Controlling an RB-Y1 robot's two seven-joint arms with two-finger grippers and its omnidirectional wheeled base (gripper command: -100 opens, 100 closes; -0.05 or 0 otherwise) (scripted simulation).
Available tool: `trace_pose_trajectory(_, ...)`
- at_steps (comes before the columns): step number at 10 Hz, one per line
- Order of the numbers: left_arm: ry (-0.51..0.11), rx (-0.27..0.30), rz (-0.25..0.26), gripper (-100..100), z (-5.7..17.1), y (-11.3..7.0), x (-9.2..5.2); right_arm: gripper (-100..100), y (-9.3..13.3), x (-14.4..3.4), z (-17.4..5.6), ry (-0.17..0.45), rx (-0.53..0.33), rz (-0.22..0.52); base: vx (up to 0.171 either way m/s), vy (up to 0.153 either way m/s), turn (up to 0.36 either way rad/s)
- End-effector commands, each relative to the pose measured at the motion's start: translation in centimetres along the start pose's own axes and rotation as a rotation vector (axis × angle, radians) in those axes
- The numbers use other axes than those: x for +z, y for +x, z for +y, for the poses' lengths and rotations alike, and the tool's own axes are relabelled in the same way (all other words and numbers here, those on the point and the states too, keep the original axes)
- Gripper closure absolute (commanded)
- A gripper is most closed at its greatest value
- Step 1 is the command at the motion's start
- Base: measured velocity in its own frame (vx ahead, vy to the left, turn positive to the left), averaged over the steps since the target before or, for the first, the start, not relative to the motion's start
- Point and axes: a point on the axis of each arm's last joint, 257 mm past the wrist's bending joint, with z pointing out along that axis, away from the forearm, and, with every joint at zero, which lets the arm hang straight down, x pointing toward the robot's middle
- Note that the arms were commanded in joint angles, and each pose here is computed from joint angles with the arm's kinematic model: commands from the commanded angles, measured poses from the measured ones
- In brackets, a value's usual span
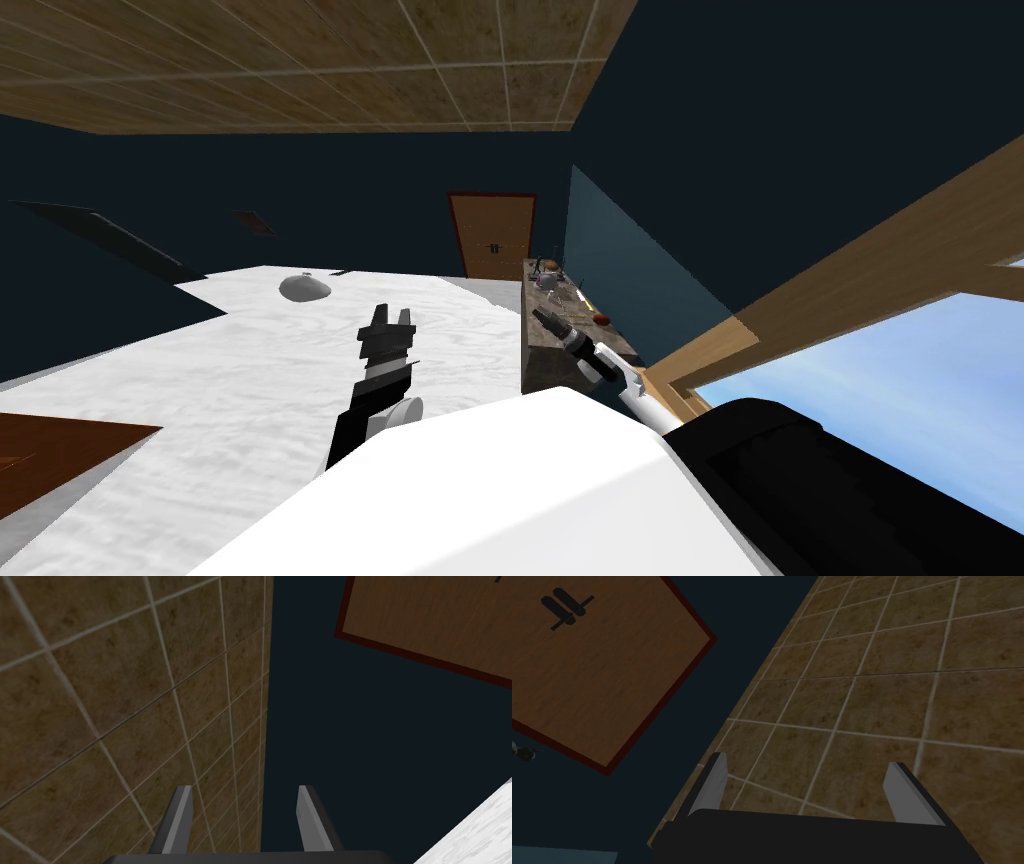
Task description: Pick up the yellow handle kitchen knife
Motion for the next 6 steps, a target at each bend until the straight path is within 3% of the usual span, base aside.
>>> trace_pose_trajectory(1, 0.000, 0.000, 0.000, 0, 0.0, 0.0, 0.0, -100, 0.9, -0.3, -1.0, 0.007, -0.040, 0.058, 0.024, 0.043, 0.079)
trace_pose_trajectory(4, 0.000, 0.000, 0.000, 0, 0.0, 0.0, 0.0, -100, 3.5, -2.1, -4.3, 0.044, -0.131, 0.196, 0.034, 0.046, 0.138)
trace_pose_trajectory(6, 0.000, 0.000, 0.000, 0, 0.0, 0.0, 0.0, -100, 3.4, -2.5, -4.6, 0.042, -0.156, 0.230, 0.021, 0.029, 0.034)
